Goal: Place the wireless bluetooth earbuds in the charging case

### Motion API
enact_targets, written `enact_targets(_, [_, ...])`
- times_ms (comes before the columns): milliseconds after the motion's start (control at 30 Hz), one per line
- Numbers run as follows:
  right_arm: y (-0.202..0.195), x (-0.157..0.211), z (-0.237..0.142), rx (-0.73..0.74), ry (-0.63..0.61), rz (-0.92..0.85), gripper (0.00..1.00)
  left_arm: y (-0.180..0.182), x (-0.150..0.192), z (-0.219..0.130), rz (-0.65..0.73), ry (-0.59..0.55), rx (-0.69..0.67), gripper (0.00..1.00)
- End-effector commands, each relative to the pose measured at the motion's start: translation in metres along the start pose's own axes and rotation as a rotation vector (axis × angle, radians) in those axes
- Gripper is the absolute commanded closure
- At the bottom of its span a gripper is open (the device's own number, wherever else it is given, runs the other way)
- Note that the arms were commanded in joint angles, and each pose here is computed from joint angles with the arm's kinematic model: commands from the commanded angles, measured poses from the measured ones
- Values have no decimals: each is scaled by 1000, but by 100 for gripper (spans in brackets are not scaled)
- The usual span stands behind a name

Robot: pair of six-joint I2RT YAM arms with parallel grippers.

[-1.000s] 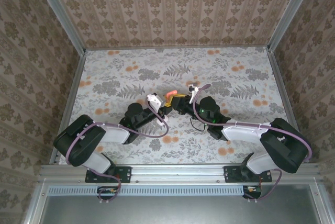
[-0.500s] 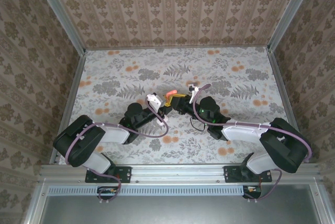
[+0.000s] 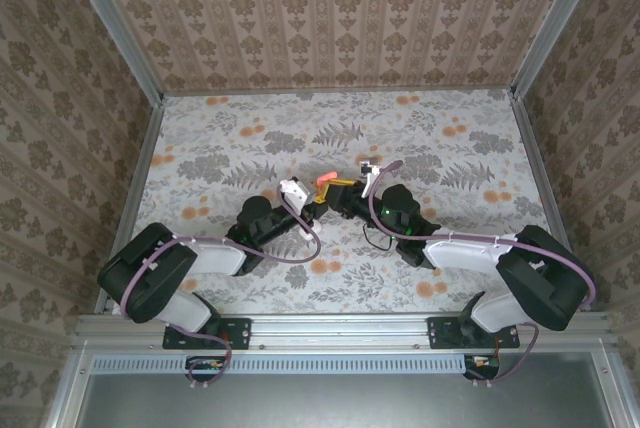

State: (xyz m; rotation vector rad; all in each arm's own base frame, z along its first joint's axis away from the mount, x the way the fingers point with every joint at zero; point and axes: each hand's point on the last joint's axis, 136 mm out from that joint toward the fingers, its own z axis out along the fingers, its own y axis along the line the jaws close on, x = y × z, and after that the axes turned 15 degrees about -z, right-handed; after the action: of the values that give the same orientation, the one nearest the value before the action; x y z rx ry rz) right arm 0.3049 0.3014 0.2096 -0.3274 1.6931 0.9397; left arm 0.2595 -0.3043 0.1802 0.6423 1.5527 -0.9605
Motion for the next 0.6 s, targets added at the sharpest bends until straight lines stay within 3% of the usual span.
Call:
enact_targets(0, [-13,26,-3,57,85,15,64,-24,-57,-6,47,-186,88,84])
enact_targets(567, [-7,21,1,36,84,14,59,-30,-62,-6,39,-195,112,83])
